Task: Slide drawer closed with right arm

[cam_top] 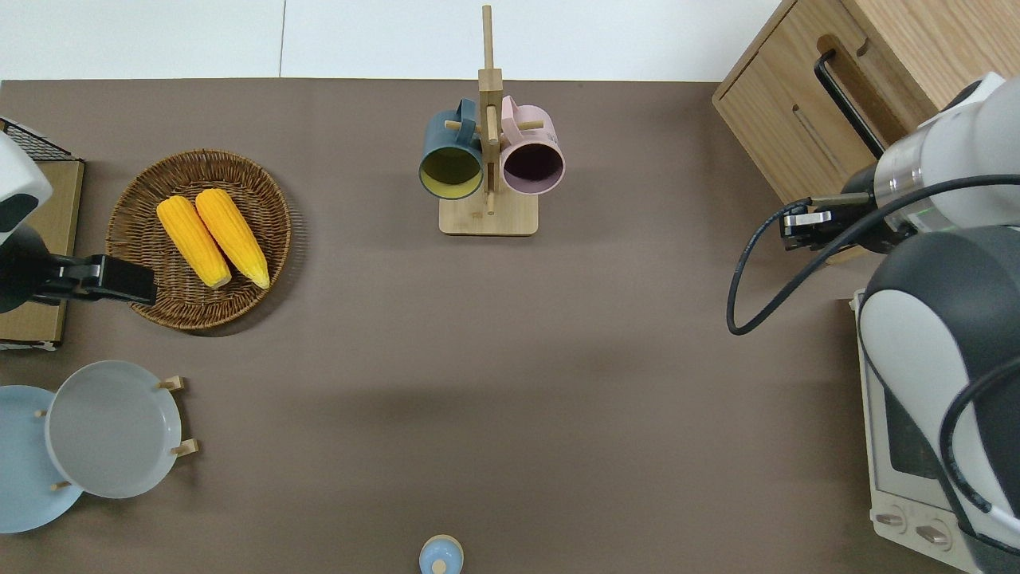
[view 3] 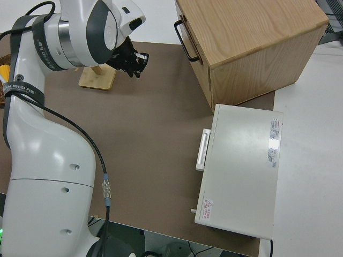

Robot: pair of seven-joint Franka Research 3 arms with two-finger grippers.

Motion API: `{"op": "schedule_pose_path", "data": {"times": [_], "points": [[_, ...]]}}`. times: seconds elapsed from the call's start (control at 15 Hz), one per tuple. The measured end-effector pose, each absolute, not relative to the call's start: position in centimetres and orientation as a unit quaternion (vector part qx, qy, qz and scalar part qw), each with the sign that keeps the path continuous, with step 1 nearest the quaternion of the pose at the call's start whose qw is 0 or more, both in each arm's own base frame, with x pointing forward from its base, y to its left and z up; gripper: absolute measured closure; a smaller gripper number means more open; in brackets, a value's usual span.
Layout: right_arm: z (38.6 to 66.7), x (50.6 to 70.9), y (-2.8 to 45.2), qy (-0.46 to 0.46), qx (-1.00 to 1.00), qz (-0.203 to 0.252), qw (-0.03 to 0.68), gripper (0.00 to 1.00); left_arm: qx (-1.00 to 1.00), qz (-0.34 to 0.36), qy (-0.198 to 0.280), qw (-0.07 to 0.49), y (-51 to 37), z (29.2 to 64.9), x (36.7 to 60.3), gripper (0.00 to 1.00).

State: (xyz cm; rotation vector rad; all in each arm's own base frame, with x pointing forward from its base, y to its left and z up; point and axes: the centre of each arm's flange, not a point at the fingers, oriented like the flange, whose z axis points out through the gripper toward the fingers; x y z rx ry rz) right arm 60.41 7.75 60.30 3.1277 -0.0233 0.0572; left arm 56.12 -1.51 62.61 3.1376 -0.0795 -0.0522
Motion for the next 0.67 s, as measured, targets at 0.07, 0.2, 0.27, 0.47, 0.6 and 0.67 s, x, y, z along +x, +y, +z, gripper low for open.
{"op": "schedule_pose_path", "data": {"times": [0.07,0.2,0.27,0.47,0.6,0.67], "points": [[60.30,60.42,7.71,-0.007,1.000,0.018,0.007,0.63,1.000,-0.017,-0.025,0.001,-1.51,62.61,56.12,0.00],[60.31,60.42,7.71,-0.007,1.000,0.018,0.007,0.44,1.000,-0.017,-0.025,0.001,-1.51,62.61,56.12,0.00],[60.32,60.42,7.72,-0.006,1.000,0.018,0.007,0.33,1.000,-0.017,-0.025,0.001,-1.51,62.61,56.12,0.00],[60.32,60.39,7.79,-0.005,1.000,0.018,0.008,0.04,1.000,-0.017,-0.025,0.001,-1.51,62.61,56.12,0.00],[60.27,60.31,7.69,-0.003,1.000,0.015,0.012,0.01,1.000,-0.017,-0.025,0.001,-1.51,62.61,56.12,0.00],[60.26,60.30,7.64,-0.002,1.000,0.015,0.015,0.01,1.000,-0.017,-0.025,0.001,-1.51,62.61,56.12,0.00]]}}
